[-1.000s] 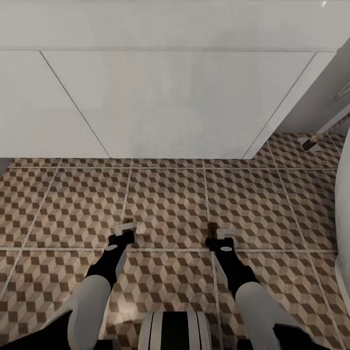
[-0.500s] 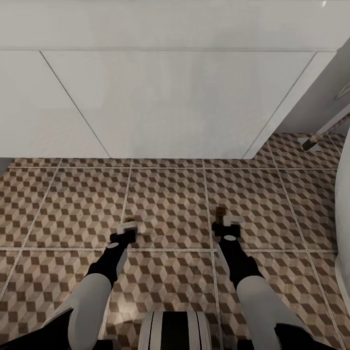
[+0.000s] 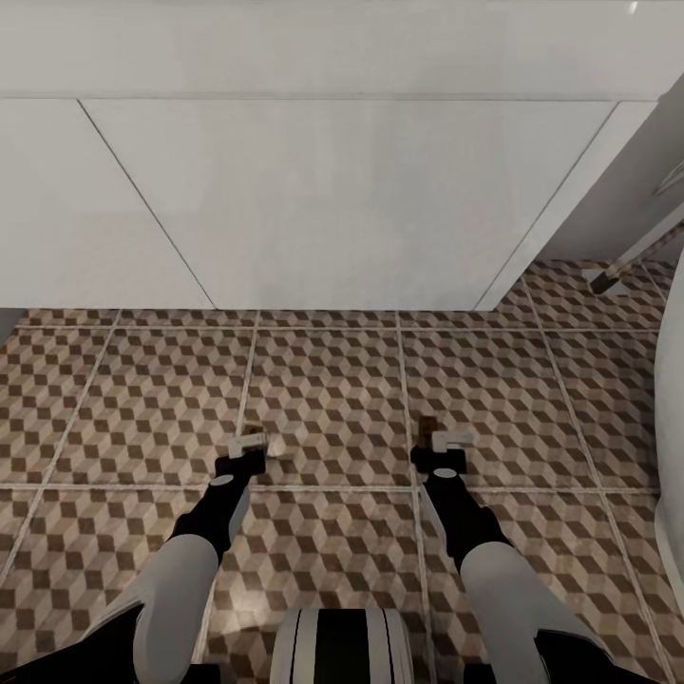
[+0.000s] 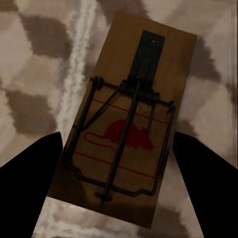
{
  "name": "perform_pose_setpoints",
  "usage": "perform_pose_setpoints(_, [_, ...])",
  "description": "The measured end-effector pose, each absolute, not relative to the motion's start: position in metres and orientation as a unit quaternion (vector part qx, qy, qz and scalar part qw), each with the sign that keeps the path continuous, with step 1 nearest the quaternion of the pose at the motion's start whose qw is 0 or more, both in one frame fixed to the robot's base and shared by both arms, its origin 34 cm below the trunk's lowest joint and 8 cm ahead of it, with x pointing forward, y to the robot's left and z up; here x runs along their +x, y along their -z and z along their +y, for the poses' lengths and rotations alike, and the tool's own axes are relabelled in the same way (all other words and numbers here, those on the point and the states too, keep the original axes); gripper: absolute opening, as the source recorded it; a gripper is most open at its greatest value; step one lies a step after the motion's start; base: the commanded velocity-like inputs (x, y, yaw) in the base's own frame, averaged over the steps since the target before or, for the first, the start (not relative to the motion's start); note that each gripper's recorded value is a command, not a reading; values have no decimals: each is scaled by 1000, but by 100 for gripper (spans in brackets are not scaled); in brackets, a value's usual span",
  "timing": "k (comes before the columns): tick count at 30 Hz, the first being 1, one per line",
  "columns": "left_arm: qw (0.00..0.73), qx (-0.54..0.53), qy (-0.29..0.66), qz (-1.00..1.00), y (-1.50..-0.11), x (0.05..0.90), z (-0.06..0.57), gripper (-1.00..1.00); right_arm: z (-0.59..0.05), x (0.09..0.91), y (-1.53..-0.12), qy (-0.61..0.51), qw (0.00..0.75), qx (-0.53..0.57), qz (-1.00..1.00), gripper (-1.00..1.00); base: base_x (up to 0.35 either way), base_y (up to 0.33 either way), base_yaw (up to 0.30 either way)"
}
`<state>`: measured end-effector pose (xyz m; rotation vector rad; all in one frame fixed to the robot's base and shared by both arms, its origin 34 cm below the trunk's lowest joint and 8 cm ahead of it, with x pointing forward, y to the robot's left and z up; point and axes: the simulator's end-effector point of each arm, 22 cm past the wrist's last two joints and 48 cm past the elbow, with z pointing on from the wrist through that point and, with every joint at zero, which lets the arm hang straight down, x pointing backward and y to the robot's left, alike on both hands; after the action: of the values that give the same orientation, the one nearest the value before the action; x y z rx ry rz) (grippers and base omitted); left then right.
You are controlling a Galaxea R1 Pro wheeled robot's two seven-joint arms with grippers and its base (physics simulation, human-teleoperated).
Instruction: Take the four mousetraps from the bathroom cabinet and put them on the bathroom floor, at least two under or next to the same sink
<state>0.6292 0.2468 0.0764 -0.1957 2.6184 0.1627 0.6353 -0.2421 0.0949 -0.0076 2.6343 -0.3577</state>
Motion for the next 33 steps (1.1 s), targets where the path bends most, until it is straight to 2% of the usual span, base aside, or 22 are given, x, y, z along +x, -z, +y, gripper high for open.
perform_pose_setpoints(17, [270, -25, -57, 961, -84, 644, 229, -100, -240, 635, -94, 127, 238, -8, 963, -100, 6, 0, 0])
perform_pose_setpoints(33, [273, -25, -57, 960, -85, 646, 230, -100, -240, 636, -95, 127, 240, -9, 962, -100, 279, 0, 0])
